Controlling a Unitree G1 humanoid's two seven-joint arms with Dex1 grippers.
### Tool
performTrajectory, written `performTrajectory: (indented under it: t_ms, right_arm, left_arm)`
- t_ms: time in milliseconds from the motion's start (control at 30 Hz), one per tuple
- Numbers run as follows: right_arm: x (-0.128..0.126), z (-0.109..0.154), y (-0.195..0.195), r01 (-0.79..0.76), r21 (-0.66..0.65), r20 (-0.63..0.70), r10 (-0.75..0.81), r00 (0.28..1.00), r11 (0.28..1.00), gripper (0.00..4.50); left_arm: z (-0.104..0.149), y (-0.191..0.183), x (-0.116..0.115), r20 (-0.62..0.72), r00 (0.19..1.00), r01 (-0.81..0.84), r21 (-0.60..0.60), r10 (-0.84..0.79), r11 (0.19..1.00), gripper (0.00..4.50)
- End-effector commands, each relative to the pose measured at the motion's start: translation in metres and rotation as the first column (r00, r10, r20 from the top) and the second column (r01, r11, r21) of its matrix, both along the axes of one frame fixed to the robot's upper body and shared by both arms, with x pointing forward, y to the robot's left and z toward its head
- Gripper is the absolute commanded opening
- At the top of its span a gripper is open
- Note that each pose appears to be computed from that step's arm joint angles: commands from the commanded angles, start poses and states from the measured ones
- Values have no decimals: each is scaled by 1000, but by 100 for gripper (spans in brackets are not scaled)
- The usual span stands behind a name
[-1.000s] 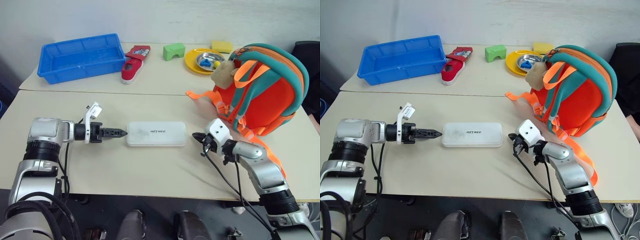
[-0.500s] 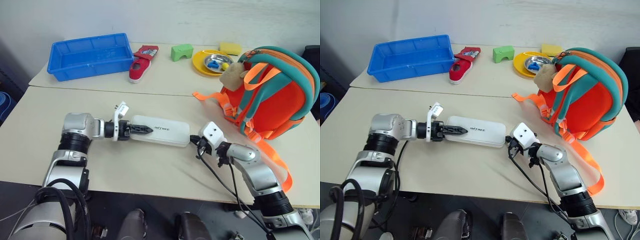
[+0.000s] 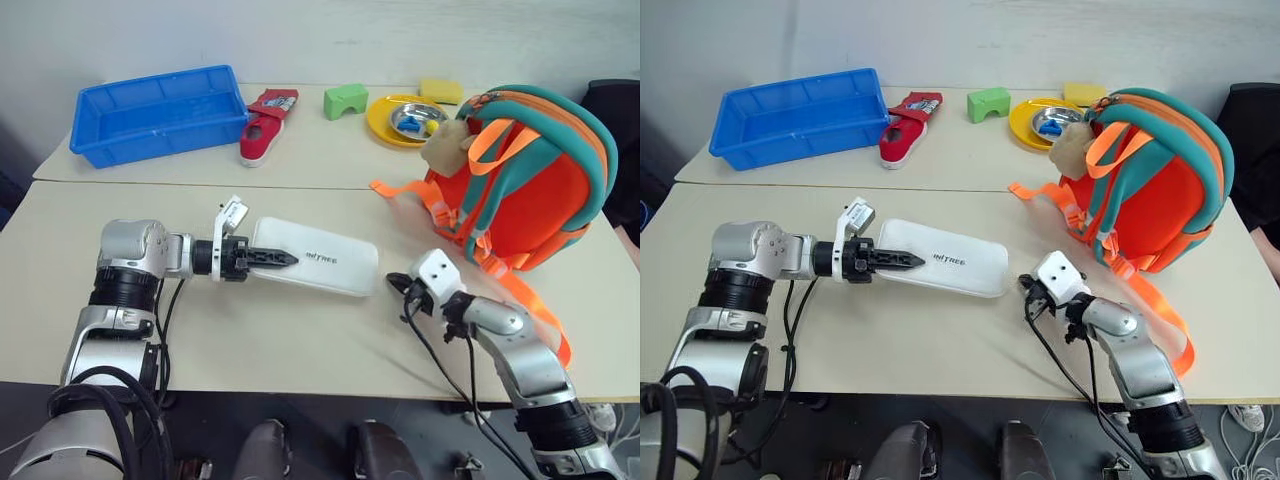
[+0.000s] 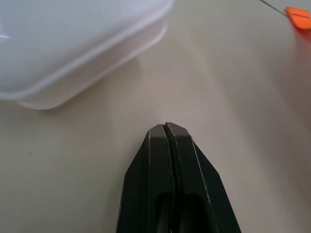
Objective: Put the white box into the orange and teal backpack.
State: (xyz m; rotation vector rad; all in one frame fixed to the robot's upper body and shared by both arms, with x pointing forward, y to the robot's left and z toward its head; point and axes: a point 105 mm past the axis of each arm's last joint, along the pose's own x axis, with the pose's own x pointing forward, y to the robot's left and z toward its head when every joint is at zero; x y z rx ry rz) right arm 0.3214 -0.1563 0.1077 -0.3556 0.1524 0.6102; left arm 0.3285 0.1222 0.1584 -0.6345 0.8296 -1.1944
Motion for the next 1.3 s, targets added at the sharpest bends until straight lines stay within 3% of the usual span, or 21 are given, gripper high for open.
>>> performTrajectory:
  t_ms: [33, 267, 433, 600, 800, 900, 1067, 1267, 1300]
  right_arm:
    - [-13, 30, -32, 129, 114, 47, -135, 990, 985, 55]
    - [-37, 79, -94, 346, 322, 71, -387, 919, 882, 293]
    - [-17, 94, -91, 324, 421, 42, -375, 926, 847, 449]
    - [12, 116, -51, 176, 516, 67, -244, 967, 838, 449]
    - [61, 122, -57, 252, 522, 80, -341, 937, 815, 449]
    - [69, 119, -61, 245, 497, 98, -335, 937, 832, 388]
    - [61, 119, -57, 170, 482, 131, -262, 956, 859, 213]
    - [29, 133, -25, -74, 460, 164, -3, 987, 885, 11]
    - [17, 136, -15, -147, 451, 163, 80, 983, 881, 2]
  left_arm:
    - [28, -7, -13, 62, 997, 44, -113, -37, 993, 134]
    - [50, -4, -15, 145, 986, -47, -212, 79, 976, 134]
    - [55, 6, -12, 210, 963, -120, -219, 167, 968, 134]
    - [58, 16, -1, 246, 942, -177, -218, 230, 960, 134]
    - [67, 21, 9, 282, 919, -214, -233, 276, 949, 134]
    - [69, 22, 9, 304, 907, -228, -230, 293, 946, 134]
    - [73, 29, 12, 323, 885, -269, -234, 335, 934, 134]
    - [90, 42, 18, 363, 850, -304, -253, 381, 919, 134]
    - [94, 43, 20, 373, 843, -305, -260, 387, 916, 134]
